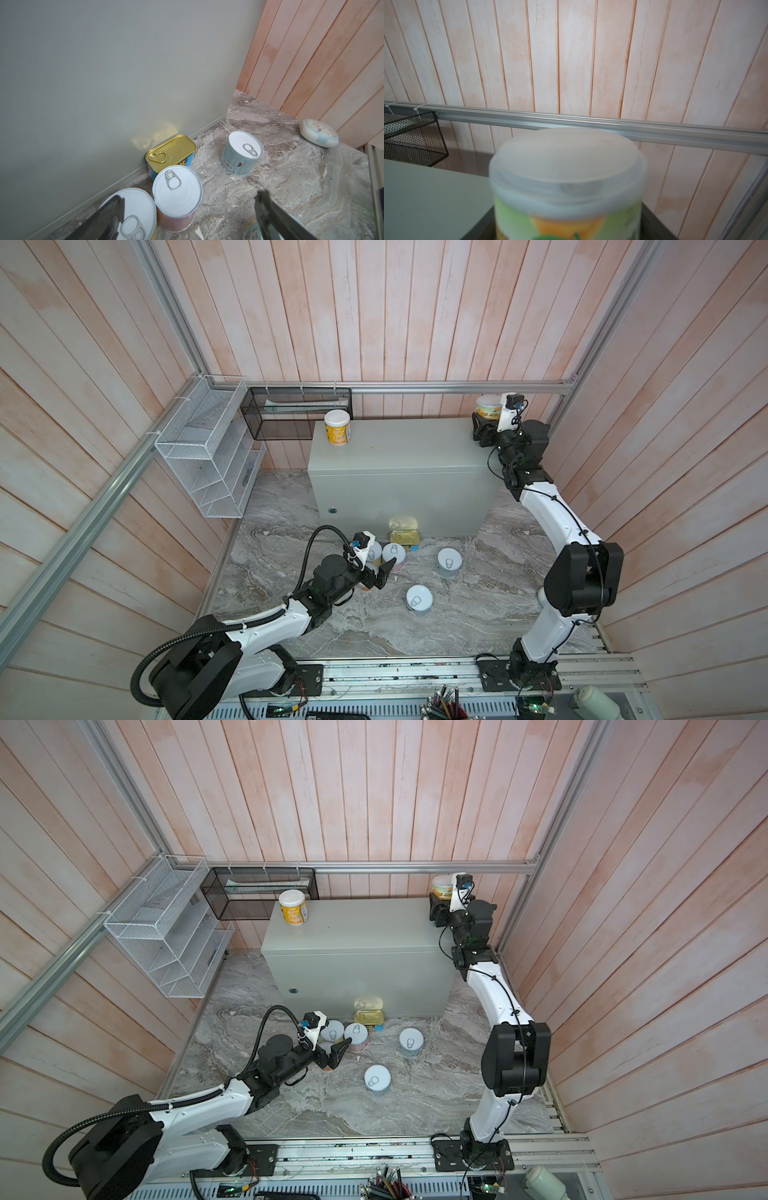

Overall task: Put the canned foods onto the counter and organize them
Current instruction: 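Set the green-and-orange can on the cabinet top and open the right gripper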

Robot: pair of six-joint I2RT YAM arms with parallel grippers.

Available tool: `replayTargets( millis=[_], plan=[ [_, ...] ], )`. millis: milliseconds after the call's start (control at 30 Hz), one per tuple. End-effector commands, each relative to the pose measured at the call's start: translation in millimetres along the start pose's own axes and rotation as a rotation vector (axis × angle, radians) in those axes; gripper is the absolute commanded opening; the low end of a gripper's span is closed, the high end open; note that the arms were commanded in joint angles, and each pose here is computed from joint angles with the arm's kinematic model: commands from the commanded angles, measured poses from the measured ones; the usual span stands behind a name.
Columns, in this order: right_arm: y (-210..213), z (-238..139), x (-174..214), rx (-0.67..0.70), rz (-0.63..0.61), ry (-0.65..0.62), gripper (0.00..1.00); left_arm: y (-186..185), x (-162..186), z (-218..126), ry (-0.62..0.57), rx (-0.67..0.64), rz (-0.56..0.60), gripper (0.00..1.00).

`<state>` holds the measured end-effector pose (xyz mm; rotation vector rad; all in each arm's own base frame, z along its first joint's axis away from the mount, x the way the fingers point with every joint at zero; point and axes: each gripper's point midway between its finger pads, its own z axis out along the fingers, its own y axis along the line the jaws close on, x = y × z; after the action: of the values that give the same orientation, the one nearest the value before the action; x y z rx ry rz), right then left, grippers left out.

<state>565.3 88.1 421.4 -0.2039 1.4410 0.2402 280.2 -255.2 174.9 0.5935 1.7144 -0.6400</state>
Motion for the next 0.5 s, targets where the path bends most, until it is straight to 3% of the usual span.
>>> replayTargets(
  millis=[0,133,333,467],
  plan=[
    [0.6,5.9,-26.9,-0.019,-0.017,-0.066,0.66,3.1,-8.7,4.4,-0.011,-0.017,-0.004,1.00],
    [6.0,8.4,-23.2,-0.053,-0.019,-0.049,0.70,2.0,-7.3,5.9,-0.005,-0.009,-0.011,1.00],
    [17.9,0.6,-24.1,-0.115,-0.004,-0.038,0.90,1.8,-5.1,8.1,0.006,-0.008,-0.015,1.00],
    [18.0,-6.8,-27.8,-0.105,0.002,-0.038,0.94,1.1,-4.0,8.9,0.009,-0.003,-0.021,1.00]
  ],
)
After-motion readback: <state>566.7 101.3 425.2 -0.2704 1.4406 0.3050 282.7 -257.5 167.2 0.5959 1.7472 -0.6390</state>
